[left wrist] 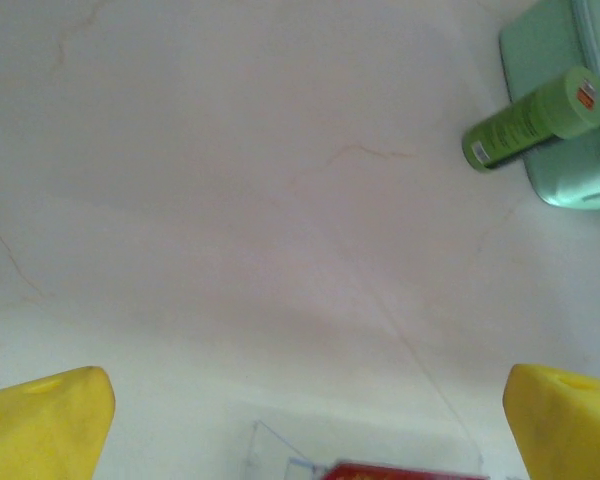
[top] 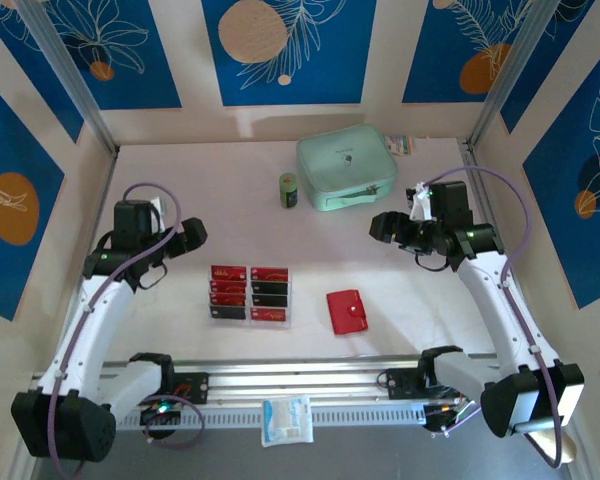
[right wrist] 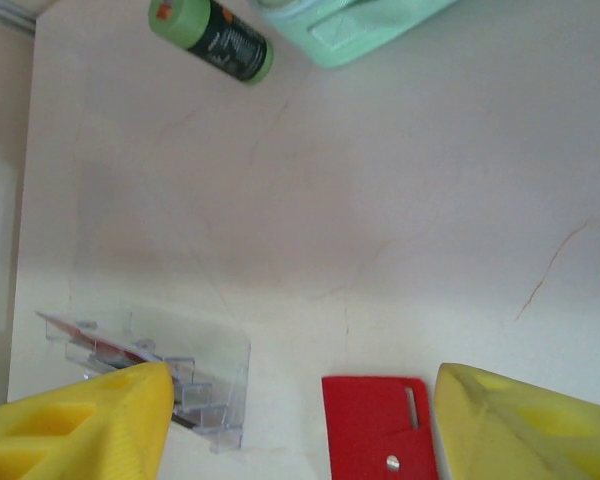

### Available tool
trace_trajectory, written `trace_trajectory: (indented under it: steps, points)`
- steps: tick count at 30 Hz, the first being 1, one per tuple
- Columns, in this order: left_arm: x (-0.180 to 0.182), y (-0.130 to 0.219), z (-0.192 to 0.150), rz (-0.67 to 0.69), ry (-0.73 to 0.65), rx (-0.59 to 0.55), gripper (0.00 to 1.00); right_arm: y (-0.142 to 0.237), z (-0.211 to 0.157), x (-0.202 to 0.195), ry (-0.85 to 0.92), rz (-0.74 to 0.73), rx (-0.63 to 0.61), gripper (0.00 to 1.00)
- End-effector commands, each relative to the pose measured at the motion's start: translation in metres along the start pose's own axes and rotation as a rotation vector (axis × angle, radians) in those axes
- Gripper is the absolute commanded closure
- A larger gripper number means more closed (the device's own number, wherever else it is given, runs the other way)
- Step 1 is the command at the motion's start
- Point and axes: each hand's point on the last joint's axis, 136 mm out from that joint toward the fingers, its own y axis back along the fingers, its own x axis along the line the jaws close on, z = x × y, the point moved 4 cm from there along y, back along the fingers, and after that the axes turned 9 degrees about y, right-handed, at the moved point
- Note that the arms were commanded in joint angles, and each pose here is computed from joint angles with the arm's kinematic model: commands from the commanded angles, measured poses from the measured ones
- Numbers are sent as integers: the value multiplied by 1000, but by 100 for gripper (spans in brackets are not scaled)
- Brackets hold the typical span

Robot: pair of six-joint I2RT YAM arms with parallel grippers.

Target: Put the credit cards into the card holder

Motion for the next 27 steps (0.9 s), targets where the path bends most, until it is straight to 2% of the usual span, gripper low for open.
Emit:
trace_trajectory:
  steps: [1, 10, 15, 20, 27]
  points:
    - [4, 5, -19, -21, 57, 81, 0, -1, -25, 10, 31, 41, 103, 32]
    - [26, 5, -50, 41, 106, 156, 0, -28, -82, 43, 221, 40, 210, 29]
    - [59, 4, -61, 204, 164, 95, 0, -52, -127, 58, 347, -2, 238, 28]
    - [94, -4, -86, 327, 258, 62, 0, -76, -165, 71, 450, -38, 255, 26]
    - [114, -6, -96, 418, 319, 31, 0, -108, -196, 91, 591, -74, 267, 24]
